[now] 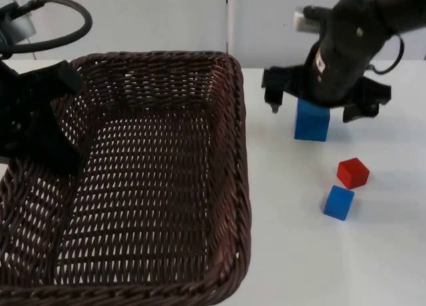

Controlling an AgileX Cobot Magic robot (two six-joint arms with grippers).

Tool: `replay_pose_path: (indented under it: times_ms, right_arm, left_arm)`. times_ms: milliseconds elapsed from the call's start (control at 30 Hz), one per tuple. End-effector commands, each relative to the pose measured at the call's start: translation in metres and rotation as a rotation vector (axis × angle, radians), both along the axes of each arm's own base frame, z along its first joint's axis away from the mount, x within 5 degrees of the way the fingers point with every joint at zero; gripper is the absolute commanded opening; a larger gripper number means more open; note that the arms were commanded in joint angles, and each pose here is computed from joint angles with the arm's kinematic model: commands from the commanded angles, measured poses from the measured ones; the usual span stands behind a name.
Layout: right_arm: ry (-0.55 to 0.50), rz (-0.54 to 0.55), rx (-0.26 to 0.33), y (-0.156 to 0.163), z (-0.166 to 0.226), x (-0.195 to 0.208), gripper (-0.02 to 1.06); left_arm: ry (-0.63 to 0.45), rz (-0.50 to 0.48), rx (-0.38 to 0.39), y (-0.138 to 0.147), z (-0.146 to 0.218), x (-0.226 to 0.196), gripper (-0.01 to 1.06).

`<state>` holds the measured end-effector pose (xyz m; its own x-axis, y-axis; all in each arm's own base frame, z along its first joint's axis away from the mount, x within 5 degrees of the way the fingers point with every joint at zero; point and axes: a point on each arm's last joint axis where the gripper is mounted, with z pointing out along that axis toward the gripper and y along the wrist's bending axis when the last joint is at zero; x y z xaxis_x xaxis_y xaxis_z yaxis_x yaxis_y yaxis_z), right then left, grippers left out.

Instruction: Pick up the basket with the left hand and place the largest block into the basket with the right hand.

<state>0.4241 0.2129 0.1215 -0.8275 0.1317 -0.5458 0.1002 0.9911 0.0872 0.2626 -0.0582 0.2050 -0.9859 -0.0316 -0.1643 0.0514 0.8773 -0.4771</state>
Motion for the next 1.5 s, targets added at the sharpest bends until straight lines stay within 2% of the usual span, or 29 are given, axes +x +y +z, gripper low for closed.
replay_pose_path:
  times_ms: [0,267,467,700,800,833,967,1000,1133,1167,1300,1467]
  right_arm:
    - [-0.014,-0.002,-0.009,0.003,-0.007,0.001,1.05]
    - [-0.051,-0.029,-0.043,0.000,-0.022,0.006,1.05]
    - [-0.070,-0.031,-0.002,0.003,-0.021,0.007,1.05]
    - [-0.069,-0.031,0.003,0.003,-0.023,0.008,1.01]
    - [-0.067,-0.033,0.006,0.003,-0.023,0.007,0.85]
    - [-0.067,-0.033,0.006,0.003,-0.023,0.007,0.85]
    - [-0.064,-0.038,0.000,0.003,-0.023,0.007,0.66]
    - [-0.064,-0.038,0.000,0.003,-0.023,0.007,0.66]
    - [-0.064,-0.051,-0.020,0.000,-0.016,0.006,0.34]
    - [-0.064,-0.051,-0.020,0.000,-0.016,0.006,0.34]
    - [-0.094,-0.024,-0.052,-0.003,0.008,0.006,0.01]
    - [-0.140,0.046,-0.092,-0.005,0.043,0.003,0.00]
  left_arm:
    - [-0.010,0.006,-0.019,-0.001,0.005,-0.001,0.00]
    - [-0.010,0.006,-0.019,-0.001,0.005,-0.001,0.00]
    - [-0.010,0.006,-0.019,-0.001,0.005,-0.001,0.00]
    - [-0.010,0.006,-0.019,-0.001,0.005,-0.001,0.00]
    - [-0.010,0.006,-0.019,-0.001,0.005,-0.001,0.00]
    - [-0.010,0.006,-0.019,-0.001,0.005,-0.001,0.00]
    - [-0.008,0.005,-0.019,-0.001,0.005,-0.002,0.00]
    - [-0.008,0.005,-0.019,-0.001,0.005,-0.002,0.00]
    - [-0.008,0.005,-0.019,-0.001,0.005,-0.002,0.00]
    - [-0.008,0.005,-0.019,-0.001,0.005,-0.002,0.00]
    - [-0.008,0.005,-0.019,-0.001,0.005,-0.002,0.00]
    - [-0.008,0.005,-0.019,-0.001,0.005,-0.002,0.00]
